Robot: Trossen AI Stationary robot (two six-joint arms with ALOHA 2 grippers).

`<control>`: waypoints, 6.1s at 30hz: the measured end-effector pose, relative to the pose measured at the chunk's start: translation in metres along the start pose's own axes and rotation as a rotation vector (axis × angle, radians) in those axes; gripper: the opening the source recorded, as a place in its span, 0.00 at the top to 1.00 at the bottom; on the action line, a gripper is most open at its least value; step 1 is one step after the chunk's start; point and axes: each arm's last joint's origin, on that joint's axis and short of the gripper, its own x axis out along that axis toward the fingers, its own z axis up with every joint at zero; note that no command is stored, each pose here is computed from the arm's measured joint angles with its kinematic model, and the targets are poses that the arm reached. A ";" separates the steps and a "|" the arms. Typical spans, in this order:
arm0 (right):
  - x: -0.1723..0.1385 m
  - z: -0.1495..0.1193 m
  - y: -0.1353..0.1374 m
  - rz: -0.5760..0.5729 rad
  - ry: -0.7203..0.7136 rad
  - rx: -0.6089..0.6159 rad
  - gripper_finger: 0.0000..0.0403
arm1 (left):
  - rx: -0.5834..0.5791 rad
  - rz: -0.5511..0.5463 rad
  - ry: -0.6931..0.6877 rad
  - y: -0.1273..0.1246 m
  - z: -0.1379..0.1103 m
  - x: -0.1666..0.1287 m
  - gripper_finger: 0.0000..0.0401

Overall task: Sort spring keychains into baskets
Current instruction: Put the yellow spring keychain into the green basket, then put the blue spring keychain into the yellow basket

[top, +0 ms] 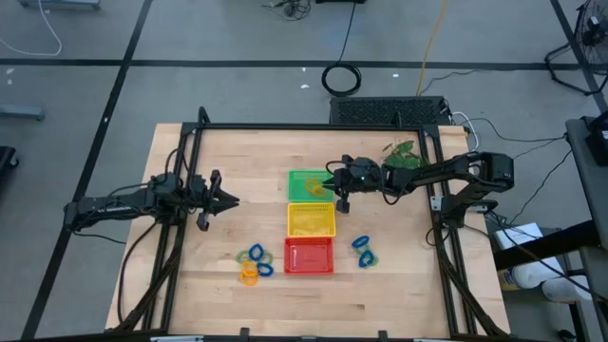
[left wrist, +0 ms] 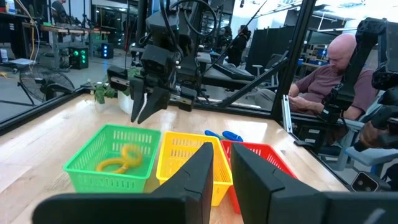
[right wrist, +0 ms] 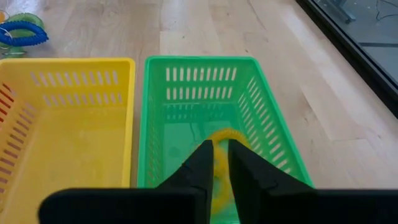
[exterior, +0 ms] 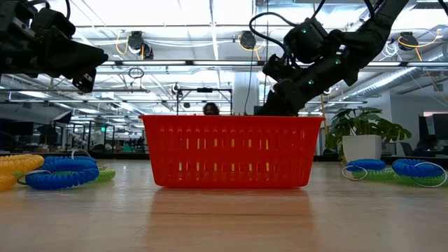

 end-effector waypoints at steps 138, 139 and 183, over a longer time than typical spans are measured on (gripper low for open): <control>-0.094 -0.046 0.134 0.233 0.513 -0.176 0.58 | 0.000 0.000 0.000 0.000 0.000 0.000 0.85; -0.094 -0.046 0.133 0.215 0.508 -0.185 0.58 | 0.000 0.000 0.000 0.000 0.000 0.000 0.85; -0.080 -0.051 0.108 0.127 0.481 -0.085 0.58 | 0.000 0.000 0.000 0.000 0.000 0.000 0.85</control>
